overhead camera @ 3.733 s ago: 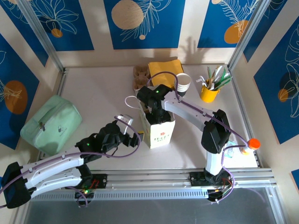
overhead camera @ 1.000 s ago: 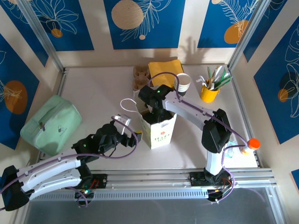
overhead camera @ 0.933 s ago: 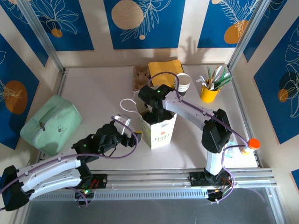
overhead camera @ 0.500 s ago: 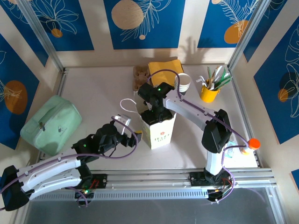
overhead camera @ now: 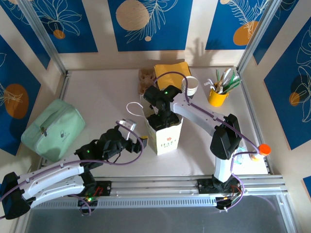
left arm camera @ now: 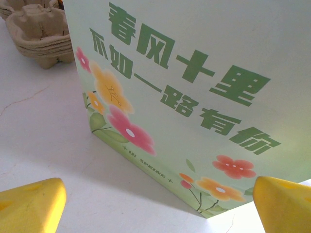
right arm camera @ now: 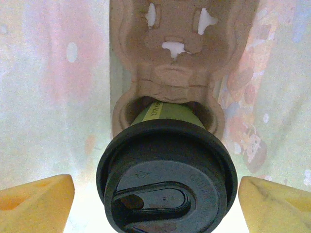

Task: Pack the takeout coffee

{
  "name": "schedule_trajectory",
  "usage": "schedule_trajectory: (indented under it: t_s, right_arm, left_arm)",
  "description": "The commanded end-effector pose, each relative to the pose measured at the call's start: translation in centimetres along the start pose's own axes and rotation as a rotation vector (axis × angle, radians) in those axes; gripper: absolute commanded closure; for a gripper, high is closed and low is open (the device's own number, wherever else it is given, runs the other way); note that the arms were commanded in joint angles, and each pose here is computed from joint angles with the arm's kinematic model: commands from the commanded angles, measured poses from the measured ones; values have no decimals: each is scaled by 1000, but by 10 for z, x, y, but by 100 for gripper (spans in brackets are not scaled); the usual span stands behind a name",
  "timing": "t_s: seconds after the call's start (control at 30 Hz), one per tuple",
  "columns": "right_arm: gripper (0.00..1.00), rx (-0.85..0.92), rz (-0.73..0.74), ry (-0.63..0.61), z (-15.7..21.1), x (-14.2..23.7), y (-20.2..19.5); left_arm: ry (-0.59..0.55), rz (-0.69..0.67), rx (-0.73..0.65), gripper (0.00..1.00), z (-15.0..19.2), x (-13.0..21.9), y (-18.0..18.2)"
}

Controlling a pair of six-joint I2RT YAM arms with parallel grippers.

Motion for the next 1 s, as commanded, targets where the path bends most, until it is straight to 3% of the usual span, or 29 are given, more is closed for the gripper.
schedule_trajectory:
  t_s: [0.0, 0.97]
  right_arm:
    - [12, 6, -19, -35, 2, 21, 3]
    - [28, 11, -25, -49, 4, 30, 6]
  left_arm:
    - [-12, -5, -5, 2, -4, 4, -1]
    - [-10, -7, 1, 2, -2, 3, 0]
Point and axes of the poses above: each hand's point on the last joint's axis, 136 mm out from that joint toward the fingers, its own x axis back along the fingers, its own y axis along the line the jaws close on, z = x × y, the point moved 4 cm from there along x, back along the fingers, and after that the axes turned 7 degrees about x, right-handed, at the moved point
